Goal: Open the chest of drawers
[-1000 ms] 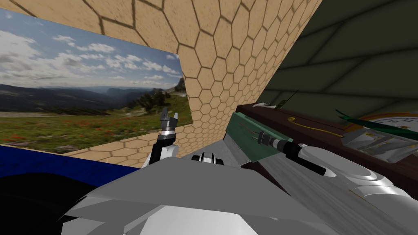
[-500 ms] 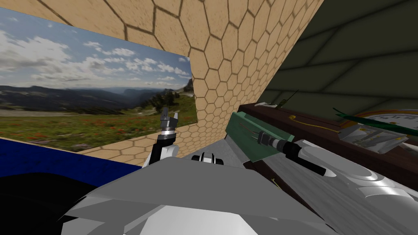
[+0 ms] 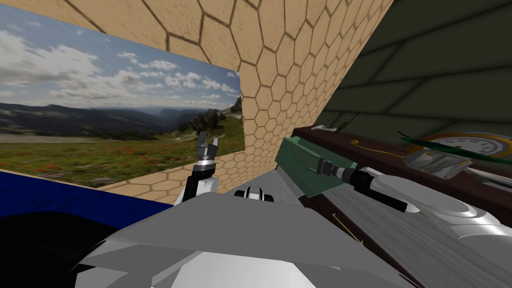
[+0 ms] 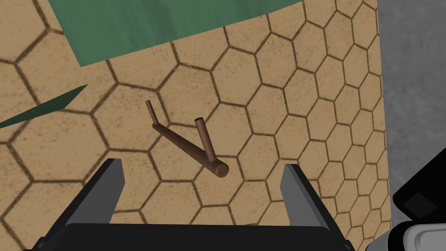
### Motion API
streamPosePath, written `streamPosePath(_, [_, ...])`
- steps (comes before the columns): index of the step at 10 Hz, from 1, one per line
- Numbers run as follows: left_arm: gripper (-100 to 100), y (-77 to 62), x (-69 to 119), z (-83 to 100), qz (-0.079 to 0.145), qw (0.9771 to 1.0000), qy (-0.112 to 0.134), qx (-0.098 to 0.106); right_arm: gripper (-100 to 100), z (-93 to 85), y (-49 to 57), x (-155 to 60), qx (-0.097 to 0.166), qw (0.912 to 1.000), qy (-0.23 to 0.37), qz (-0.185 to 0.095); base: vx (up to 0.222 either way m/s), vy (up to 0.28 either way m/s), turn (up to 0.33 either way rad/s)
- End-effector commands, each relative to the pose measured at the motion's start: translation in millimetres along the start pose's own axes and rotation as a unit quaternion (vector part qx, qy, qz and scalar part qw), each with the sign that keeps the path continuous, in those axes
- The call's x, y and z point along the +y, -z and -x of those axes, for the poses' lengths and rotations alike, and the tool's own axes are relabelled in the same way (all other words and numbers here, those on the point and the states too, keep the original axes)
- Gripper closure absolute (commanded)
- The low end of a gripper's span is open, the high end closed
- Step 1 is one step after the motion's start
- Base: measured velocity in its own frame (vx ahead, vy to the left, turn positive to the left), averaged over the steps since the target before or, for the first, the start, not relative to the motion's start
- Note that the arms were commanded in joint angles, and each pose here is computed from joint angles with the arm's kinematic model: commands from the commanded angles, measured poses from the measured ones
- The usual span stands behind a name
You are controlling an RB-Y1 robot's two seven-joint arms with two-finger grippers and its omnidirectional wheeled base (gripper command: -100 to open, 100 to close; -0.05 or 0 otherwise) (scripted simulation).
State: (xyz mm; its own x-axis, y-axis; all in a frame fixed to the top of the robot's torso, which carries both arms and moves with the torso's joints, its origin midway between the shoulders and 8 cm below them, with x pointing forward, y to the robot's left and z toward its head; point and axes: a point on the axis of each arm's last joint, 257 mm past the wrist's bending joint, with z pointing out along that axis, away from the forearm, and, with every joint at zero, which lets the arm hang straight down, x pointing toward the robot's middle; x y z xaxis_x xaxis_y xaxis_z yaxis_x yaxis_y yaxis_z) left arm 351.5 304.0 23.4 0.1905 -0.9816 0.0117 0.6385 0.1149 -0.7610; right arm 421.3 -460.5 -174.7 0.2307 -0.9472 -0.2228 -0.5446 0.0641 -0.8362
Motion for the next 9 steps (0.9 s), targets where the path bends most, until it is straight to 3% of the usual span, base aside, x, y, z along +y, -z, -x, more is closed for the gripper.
streamPosePath(1, [0,0.0,0.0,0.0,0.0,1.0,0.0,0.0,-100,6.3,5.0,-24.3,-0.007,1.0,0.004,0.002,0.005,0.015,-0.059])
streamPosePath(3, [0,0.0,0.0,0.0,0.0,1.0,0.0,0.0,-100,6.5,6.0,-25.1,-0.006,1.0,0.004,0.002,0.002,0.015,-0.034])
streamPosePath(4, [0,0.0,0.0,0.0,0.0,1.0,0.0,0.0,0,6.9,6.4,-25.9,-0.007,1.0,0.004,0.002,0.0,0.0,0.0])
streamPosePath(9, [0,0.0,0.0,0.0,0.0,1.0,0.0,0.0,0,8.0,6.2,-26.0,-0.008,1.0,0.004,0.002,0.0,0.0,0.0])
